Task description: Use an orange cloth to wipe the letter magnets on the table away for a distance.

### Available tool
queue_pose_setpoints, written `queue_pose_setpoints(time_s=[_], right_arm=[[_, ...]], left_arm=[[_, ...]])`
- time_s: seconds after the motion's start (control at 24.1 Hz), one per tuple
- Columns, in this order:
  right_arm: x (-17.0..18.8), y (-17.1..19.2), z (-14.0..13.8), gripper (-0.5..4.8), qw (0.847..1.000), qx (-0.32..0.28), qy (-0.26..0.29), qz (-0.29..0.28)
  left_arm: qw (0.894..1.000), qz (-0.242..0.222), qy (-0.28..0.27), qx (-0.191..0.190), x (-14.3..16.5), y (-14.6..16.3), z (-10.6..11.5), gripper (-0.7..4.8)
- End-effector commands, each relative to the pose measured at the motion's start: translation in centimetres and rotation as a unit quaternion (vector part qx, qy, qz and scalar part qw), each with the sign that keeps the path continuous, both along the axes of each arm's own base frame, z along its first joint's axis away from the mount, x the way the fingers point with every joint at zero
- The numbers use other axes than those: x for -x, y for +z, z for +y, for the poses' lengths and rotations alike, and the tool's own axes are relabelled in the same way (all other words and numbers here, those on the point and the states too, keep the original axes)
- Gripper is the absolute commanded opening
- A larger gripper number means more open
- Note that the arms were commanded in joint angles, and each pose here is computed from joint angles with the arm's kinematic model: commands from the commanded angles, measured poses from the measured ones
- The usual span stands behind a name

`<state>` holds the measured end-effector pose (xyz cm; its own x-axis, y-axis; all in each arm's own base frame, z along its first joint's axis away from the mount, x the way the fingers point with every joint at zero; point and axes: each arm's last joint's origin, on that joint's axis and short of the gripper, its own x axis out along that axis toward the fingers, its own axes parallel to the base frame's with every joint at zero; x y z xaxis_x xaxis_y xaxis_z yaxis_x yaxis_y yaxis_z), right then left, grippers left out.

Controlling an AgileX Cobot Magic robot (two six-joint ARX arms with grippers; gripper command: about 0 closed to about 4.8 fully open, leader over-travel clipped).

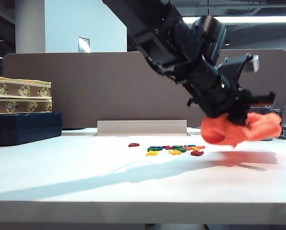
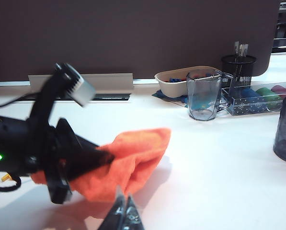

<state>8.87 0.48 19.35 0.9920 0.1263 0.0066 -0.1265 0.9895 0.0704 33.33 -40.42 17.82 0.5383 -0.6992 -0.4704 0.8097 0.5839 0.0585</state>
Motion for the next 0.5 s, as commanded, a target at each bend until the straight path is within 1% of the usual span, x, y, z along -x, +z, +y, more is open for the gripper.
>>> queue_pose_setpoints(time_s=[0.04,0.21,0.29,0.5], right_arm=[[0.1,0.3,0.0,-0.01,1.000,-0.003,0.002,-0.010],[0.1,0.3,0.0,-0.01,1.000,-0.004,0.002,-0.010],[0.1,0.3,0.0,-0.01,1.000,-0.004,0.002,-0.010],[0.1,0.3,0.0,-0.01,1.000,-0.004,0.003,-0.010]], left_arm=[[0.998,0.050,0.043,-0.023,-0.7,-1.6,0.7,-0.06],[0.994,0.080,0.065,-0.027,-1.3,-2.4,1.4,-0.06],[0.992,0.094,0.085,-0.016,-1.8,-2.4,1.9,-0.06],[0.990,0.097,0.096,-0.014,-2.6,-2.4,2.6,-0.06]])
